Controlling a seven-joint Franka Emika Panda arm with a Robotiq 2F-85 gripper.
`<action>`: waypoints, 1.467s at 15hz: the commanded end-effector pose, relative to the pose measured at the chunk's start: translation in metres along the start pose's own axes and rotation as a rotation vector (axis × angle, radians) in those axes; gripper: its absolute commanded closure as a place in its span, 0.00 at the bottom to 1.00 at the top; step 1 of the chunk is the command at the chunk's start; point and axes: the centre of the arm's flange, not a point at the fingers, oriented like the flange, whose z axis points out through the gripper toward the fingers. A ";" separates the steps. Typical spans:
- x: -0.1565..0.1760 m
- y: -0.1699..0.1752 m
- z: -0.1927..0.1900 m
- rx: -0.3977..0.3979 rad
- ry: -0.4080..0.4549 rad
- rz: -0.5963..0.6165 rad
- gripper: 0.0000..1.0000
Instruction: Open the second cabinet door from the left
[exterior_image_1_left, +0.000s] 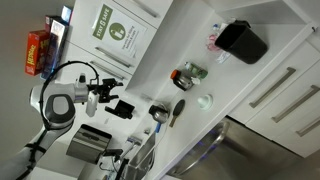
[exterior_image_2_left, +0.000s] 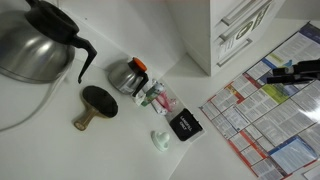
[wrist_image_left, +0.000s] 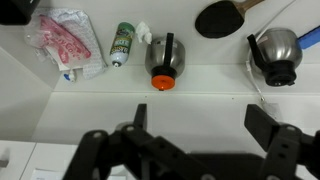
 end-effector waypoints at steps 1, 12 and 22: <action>0.005 0.002 0.009 0.005 0.071 -0.001 0.00; 0.073 0.005 0.046 0.069 0.672 0.014 0.00; 0.106 0.024 0.031 0.047 0.839 0.009 0.00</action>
